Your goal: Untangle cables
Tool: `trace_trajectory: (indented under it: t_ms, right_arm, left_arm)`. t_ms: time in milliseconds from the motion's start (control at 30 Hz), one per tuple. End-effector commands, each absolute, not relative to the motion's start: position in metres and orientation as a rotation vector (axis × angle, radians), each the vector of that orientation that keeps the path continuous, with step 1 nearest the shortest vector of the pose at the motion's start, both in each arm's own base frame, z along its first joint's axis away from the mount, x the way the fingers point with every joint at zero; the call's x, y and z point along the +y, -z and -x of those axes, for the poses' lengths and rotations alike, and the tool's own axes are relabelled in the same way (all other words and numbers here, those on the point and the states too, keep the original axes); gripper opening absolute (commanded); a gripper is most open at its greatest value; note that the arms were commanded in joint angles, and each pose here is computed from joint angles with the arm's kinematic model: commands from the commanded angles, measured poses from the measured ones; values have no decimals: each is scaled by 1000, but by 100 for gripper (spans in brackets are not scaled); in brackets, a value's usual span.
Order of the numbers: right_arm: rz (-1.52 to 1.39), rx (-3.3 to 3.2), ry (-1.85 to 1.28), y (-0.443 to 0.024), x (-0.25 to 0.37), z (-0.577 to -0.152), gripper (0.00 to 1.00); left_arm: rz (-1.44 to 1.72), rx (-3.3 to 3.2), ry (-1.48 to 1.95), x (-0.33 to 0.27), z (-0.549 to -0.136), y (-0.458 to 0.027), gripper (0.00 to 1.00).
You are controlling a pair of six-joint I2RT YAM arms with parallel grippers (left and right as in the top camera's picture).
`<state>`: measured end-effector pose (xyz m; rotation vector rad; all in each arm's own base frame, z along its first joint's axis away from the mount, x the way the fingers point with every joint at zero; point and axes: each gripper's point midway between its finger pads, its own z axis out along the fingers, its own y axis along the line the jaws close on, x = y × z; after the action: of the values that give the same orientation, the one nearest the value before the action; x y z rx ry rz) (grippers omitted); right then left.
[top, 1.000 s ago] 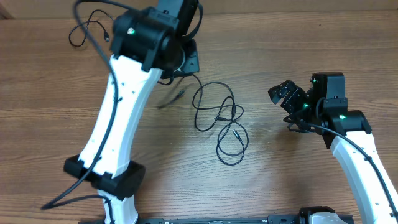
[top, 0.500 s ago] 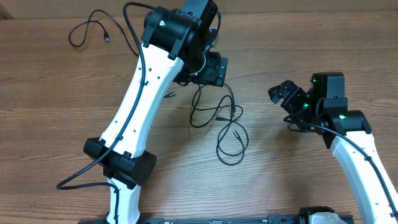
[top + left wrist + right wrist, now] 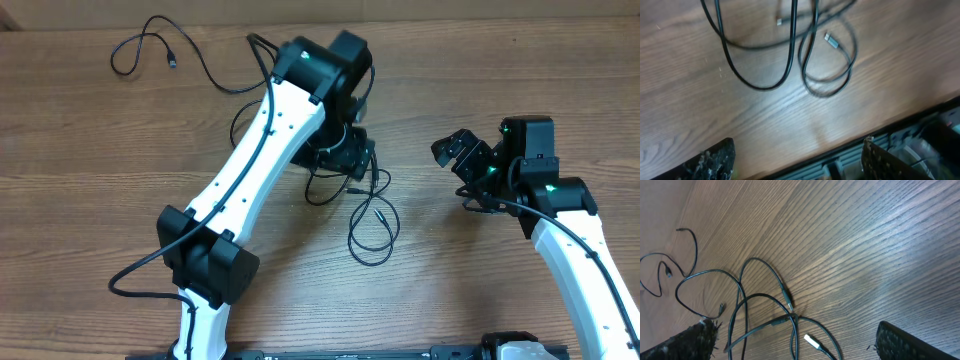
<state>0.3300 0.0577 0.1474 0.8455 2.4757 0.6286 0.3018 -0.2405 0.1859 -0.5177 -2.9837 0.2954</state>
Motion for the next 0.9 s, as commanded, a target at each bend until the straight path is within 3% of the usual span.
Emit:
trace_trajectory:
  t_ms: [0,367,767,867]
  right_arm:
    - [-826,2451,-631,-156,57,-334,100]
    - [-826,2451,-631,-156,57,-334,100]
    - [-826,2451,-631,-156,57,-334,100]
    - [-826,2451,-631,-156,57,-334,100]
  left_arm:
    - [644,-2886,-269,-239,-283,-170,80]
    - [737,-2842,-181,-235,-281,-101,71]
    - [882,-2943,-257,-253,-308,-75,68]
    - [885,-2950,-268,-255,-310,-70,58]
